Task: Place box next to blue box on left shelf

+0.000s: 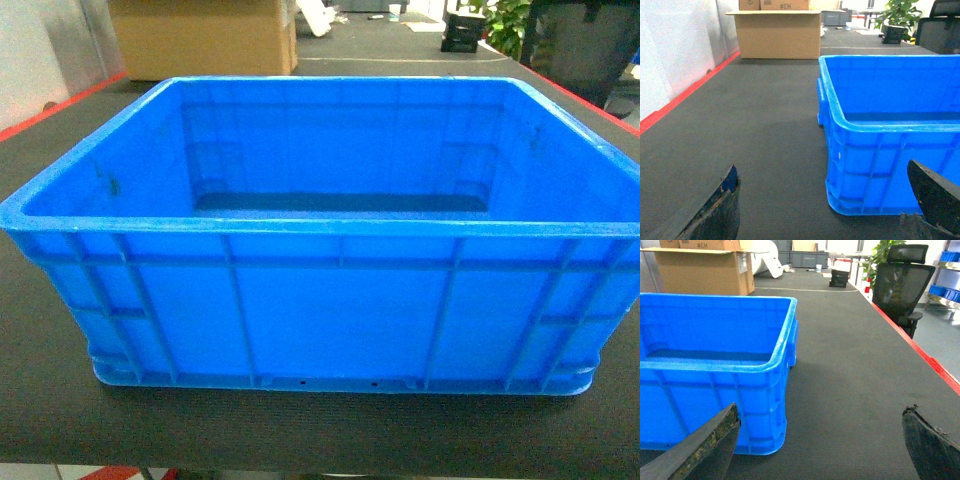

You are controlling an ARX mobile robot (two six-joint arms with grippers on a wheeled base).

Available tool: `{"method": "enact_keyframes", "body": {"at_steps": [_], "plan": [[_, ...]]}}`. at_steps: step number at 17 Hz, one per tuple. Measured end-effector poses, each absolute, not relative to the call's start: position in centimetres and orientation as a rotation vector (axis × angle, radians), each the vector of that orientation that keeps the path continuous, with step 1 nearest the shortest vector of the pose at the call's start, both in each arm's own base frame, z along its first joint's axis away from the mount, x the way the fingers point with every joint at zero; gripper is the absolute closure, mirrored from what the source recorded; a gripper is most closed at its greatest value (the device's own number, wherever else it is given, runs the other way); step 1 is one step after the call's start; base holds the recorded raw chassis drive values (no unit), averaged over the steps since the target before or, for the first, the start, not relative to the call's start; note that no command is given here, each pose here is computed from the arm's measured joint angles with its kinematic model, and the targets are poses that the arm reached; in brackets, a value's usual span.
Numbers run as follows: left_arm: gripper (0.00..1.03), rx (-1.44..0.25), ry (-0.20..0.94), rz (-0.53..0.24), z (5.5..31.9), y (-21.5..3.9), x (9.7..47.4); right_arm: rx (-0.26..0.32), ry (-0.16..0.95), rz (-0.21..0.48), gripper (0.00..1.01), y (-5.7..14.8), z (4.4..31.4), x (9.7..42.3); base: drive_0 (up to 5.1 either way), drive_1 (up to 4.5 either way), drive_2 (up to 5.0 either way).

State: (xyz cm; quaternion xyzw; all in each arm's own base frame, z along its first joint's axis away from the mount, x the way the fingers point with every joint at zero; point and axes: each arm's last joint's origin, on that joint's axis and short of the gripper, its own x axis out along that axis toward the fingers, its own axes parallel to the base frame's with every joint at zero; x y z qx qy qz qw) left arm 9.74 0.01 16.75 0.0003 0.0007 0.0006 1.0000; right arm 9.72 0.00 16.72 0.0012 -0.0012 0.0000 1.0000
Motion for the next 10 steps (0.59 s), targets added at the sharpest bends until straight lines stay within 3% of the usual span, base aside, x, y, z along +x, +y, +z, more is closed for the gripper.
{"method": "enact_keyframes", "body": {"at_steps": [10], "plan": [[0.05, 0.001, 0.001, 0.001, 16.75, 0.01, 9.74, 0.002, -0.002, 0.0, 0.03, 0.0, 16.72, 9.72, 0.0, 0.0, 0.0]]}}
